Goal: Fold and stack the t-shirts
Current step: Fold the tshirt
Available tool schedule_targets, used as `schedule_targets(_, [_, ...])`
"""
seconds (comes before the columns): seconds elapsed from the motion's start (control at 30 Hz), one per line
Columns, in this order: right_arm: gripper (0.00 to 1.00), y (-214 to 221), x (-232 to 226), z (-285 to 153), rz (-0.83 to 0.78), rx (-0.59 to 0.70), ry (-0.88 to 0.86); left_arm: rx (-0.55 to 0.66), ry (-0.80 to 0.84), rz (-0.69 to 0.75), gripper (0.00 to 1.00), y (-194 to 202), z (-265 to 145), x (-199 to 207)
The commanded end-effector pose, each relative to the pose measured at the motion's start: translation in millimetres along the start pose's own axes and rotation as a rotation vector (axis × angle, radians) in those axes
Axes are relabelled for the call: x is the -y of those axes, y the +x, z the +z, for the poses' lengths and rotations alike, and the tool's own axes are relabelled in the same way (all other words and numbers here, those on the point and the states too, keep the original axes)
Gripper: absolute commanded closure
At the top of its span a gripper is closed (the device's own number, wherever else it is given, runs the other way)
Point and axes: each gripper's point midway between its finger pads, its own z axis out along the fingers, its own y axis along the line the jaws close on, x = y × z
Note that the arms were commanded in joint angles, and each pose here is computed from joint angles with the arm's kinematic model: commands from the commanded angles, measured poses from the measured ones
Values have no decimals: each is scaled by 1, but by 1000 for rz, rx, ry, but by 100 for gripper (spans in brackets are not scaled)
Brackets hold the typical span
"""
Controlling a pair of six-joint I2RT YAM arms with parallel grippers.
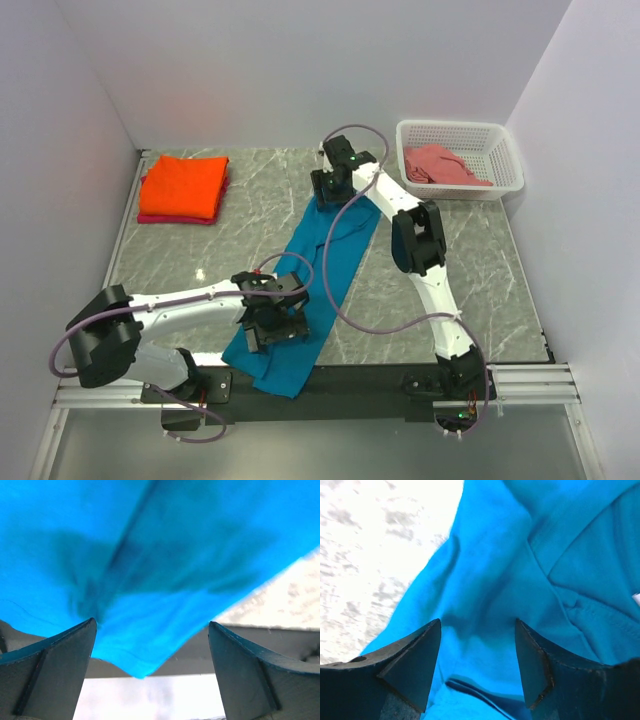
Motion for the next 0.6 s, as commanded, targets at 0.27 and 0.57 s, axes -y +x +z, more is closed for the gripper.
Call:
schedule_targets(0.27, [30, -4, -21, -127, 23, 186, -26, 183, 180, 166, 1, -44, -37, 40])
schedule_targets(0.57, [12, 116, -50, -123, 139, 81, -100, 61, 314, 452, 1, -8, -8, 54])
